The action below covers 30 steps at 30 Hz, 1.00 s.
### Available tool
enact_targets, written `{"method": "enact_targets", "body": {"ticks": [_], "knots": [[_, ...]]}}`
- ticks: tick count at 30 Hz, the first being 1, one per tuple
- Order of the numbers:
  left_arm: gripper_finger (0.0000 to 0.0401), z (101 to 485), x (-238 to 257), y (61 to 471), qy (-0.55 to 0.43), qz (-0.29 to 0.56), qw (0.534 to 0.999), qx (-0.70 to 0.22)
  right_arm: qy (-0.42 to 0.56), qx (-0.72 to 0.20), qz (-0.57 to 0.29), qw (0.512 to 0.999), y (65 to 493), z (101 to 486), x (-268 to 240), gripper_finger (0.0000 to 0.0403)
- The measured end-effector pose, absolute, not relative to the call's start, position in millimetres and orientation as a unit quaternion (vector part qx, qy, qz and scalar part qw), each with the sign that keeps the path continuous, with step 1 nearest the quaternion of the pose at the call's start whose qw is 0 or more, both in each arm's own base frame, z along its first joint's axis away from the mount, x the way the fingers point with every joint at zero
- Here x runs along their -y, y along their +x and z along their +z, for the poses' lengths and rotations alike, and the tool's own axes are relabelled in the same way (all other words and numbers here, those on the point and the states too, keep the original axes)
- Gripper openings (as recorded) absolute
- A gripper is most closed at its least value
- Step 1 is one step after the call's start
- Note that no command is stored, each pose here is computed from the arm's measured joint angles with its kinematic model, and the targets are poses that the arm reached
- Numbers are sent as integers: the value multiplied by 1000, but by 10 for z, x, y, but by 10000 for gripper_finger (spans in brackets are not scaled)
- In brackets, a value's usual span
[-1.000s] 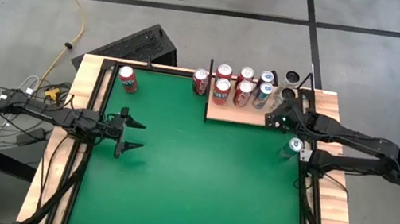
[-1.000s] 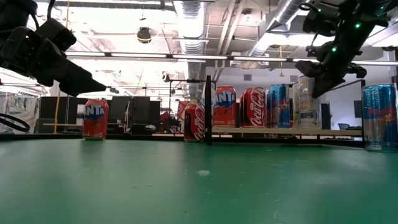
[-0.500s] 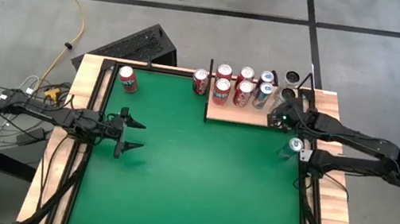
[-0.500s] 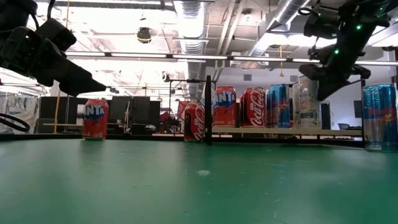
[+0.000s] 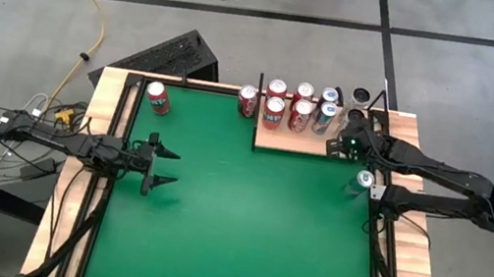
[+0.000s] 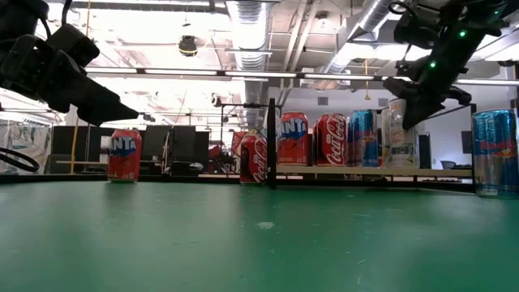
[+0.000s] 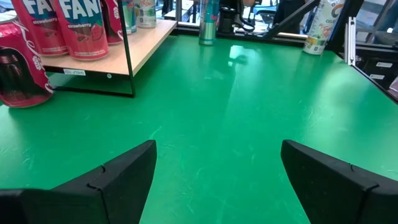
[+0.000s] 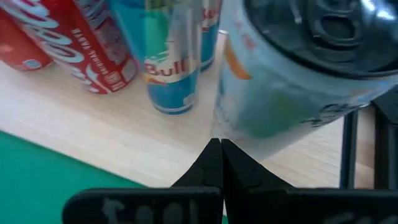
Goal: Place canned beverage on shelf
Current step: Put the left yellow soda can on the shelf aligned with the other yellow soda can
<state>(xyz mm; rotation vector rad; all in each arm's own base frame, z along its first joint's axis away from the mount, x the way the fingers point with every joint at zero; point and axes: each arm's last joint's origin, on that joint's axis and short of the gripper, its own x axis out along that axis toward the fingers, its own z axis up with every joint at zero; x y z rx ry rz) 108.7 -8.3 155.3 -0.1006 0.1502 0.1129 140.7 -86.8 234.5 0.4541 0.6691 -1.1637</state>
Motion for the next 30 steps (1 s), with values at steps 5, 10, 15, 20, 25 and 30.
{"method": "enact_targets", "body": {"ticks": [5, 10, 15, 20, 25, 30], "knots": [[330, 1552, 83, 1087, -50, 56, 994, -75, 208, -311, -548, 748, 1370, 2339, 907, 16], [330, 1552, 83, 1087, -50, 56, 994, -75, 193, -316, -574, 730, 1326, 2332, 931, 16], [330, 1553, 83, 1087, -50, 56, 994, -75, 183, -319, -582, 725, 1310, 2332, 946, 16], [330, 1553, 83, 1087, -50, 56, 994, -75, 176, -323, -592, 717, 1288, 2329, 960, 16], [330, 1552, 83, 1087, -50, 56, 994, -75, 160, -320, -612, 706, 1269, 2334, 972, 16], [330, 1553, 83, 1087, -50, 56, 994, -75, 177, -330, -586, 718, 1286, 2323, 950, 16]]}}
